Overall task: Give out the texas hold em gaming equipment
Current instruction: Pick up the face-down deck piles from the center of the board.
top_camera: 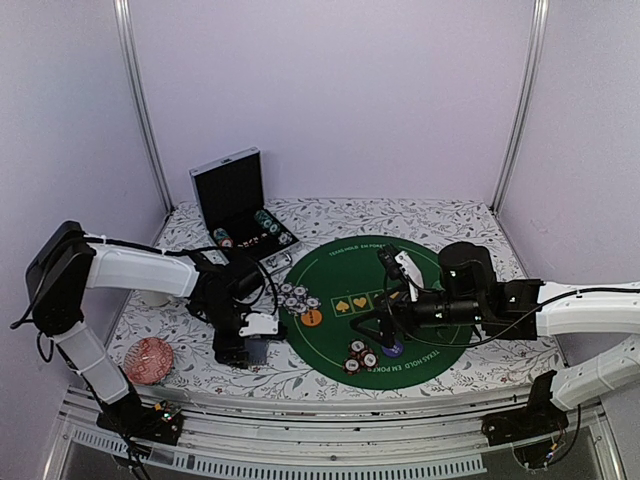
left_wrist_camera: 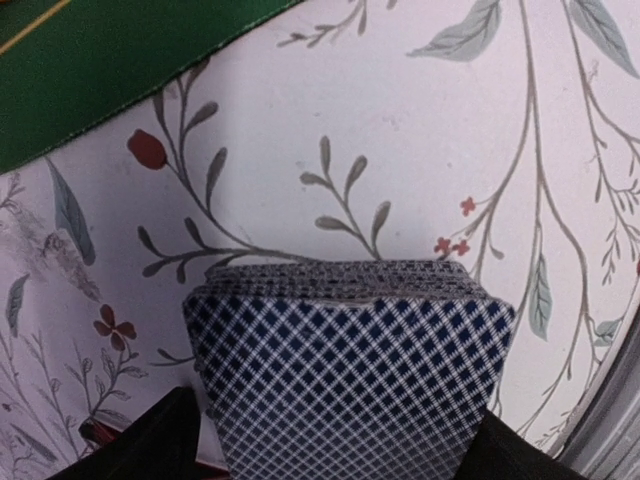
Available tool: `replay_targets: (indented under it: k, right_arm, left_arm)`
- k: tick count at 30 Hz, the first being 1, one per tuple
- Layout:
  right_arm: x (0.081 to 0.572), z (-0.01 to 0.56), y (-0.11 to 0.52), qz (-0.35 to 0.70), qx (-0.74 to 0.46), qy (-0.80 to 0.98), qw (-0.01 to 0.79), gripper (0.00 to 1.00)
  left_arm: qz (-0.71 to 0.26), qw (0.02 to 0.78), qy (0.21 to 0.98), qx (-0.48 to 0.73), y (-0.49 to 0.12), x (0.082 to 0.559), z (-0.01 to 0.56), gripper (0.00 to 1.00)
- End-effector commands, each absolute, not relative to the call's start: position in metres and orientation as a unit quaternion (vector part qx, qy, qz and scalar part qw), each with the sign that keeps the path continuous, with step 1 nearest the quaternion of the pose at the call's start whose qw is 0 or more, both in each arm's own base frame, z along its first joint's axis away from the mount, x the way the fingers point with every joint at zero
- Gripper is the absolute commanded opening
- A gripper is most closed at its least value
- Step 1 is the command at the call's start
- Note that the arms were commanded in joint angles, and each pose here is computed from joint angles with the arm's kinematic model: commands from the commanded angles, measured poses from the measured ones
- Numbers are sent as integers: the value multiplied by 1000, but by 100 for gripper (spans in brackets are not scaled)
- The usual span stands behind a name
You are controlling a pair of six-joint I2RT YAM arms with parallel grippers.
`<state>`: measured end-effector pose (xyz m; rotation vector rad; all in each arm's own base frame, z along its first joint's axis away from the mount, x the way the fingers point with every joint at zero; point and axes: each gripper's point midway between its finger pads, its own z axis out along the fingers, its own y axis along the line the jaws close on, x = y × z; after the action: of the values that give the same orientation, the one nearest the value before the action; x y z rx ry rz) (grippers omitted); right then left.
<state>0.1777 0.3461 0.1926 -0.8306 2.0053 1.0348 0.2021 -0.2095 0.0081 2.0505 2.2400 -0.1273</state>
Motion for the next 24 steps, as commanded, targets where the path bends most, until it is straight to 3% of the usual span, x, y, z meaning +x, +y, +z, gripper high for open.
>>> replay_targets:
  k: [1, 7, 12, 24]
  right_arm:
    - [180, 194, 345, 403, -316, 778, 364, 99]
    - [182, 195, 348, 411, -306, 781, 356, 99]
    - [198, 205, 340, 421, -267, 789, 359, 99]
    - [237, 217, 348, 470, -185, 800, 323, 99]
  left_arm:
    - [-47, 36, 743, 666, -208, 202, 5, 78]
    - [-60, 55, 746, 661, -215, 199, 14, 68]
    - [-54, 116, 740, 661, -229, 211, 41, 64]
    - [-10, 195, 714, 672, -253, 230, 96, 57]
